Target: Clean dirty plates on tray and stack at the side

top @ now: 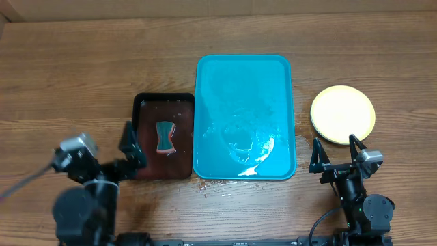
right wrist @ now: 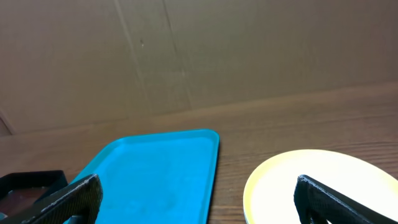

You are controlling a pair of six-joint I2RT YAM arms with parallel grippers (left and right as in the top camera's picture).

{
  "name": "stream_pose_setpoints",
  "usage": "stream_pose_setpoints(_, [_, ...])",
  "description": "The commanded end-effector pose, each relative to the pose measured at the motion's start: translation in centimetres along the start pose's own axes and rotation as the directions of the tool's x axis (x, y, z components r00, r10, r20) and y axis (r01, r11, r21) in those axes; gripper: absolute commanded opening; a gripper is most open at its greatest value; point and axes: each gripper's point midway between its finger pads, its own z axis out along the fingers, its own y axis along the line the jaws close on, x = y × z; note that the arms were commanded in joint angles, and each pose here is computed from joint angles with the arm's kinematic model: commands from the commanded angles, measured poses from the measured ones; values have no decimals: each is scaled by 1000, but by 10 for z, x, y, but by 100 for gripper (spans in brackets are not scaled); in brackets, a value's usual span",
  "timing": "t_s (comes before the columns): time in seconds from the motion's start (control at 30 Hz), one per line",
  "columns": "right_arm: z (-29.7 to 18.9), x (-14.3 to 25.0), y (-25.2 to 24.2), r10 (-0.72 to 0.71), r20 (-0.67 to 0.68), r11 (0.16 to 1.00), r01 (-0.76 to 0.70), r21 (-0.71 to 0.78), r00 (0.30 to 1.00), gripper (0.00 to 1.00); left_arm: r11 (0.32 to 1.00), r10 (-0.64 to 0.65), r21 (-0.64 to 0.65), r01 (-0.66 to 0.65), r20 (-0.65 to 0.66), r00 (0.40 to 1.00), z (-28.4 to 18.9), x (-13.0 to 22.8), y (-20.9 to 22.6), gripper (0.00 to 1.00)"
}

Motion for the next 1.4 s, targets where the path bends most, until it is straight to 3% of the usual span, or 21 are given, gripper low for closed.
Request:
stream_pose_setpoints(0.0, [0, 1, -1, -2, 5, 1000, 2, 1, 1000, 100, 997, 14, 69, -16, 25, 1000, 0, 32, 0, 100])
stream_pose_setpoints(0.23, [0, 1, -1, -2, 5, 1000, 2, 1, 1000, 100, 992, 4, 121, -16, 97, 995, 3, 77, 9, 100])
stream_pose_setpoints(0.67, [0, 1, -1, -2, 5, 1000, 2, 1, 1000, 100, 993, -12, 116, 2, 84, 996, 40, 140, 27, 100])
stream_pose_setpoints(1.37, [0, 1, -1, -2, 5, 1000, 2, 1, 1000, 100, 994, -10, 105, 5, 53, 999, 41, 147, 29, 100])
